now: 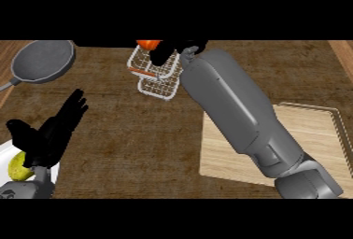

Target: Pick the squash from the tray and place it in the tiered basket

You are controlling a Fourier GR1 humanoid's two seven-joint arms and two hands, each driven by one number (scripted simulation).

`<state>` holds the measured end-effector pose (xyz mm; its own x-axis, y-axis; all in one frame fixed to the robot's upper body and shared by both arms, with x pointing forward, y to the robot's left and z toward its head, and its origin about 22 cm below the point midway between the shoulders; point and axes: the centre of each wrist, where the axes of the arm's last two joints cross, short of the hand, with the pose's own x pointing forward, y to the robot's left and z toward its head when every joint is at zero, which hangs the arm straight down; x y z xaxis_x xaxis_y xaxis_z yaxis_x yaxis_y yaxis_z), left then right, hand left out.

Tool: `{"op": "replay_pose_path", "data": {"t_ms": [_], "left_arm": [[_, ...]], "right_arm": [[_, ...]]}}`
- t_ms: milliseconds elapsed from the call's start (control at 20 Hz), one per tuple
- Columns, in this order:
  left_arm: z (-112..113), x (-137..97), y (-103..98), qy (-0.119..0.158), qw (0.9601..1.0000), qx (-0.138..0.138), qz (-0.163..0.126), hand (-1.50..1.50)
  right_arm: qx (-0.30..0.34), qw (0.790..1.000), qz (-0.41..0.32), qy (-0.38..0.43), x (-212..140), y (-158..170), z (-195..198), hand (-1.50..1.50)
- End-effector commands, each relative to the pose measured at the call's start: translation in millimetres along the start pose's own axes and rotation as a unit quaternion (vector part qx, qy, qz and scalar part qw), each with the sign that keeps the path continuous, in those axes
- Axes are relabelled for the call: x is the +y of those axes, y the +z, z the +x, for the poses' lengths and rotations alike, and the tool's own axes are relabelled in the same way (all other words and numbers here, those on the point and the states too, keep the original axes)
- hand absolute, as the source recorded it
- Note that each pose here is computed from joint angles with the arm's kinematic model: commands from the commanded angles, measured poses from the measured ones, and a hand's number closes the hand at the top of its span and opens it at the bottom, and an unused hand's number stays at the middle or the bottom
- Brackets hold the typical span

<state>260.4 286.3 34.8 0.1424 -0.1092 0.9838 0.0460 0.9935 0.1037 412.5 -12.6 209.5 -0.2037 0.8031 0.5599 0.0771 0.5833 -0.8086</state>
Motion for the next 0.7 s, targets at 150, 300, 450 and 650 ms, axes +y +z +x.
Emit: {"op": "replay_pose_path", "data": {"t_ms": [150, 300, 450, 650], "left_arm": [[-7.5, -12.0, -8.0, 0.001, 1.0000, -0.005, -0.003, 0.00], [3.4, -10.6, -7.8, -0.003, 1.0000, -0.006, -0.001, 0.00], [5.0, -10.4, -11.1, -0.006, 0.9999, -0.010, -0.006, 0.00], [6.7, -26.9, -1.9, -0.002, 0.9996, -0.013, -0.025, 0.00]], "right_arm": [[0.005, 0.999, -0.025, 0.028, 22.0, -11.4, -18.1, 1.50], [0.006, 0.999, -0.035, 0.032, 29.7, -13.2, -31.3, 1.50], [-0.002, 0.996, -0.080, 0.032, 30.6, -14.4, -25.5, 1.50], [0.005, 0.992, -0.124, -0.030, 30.1, -14.1, -24.9, 1.50]]}}
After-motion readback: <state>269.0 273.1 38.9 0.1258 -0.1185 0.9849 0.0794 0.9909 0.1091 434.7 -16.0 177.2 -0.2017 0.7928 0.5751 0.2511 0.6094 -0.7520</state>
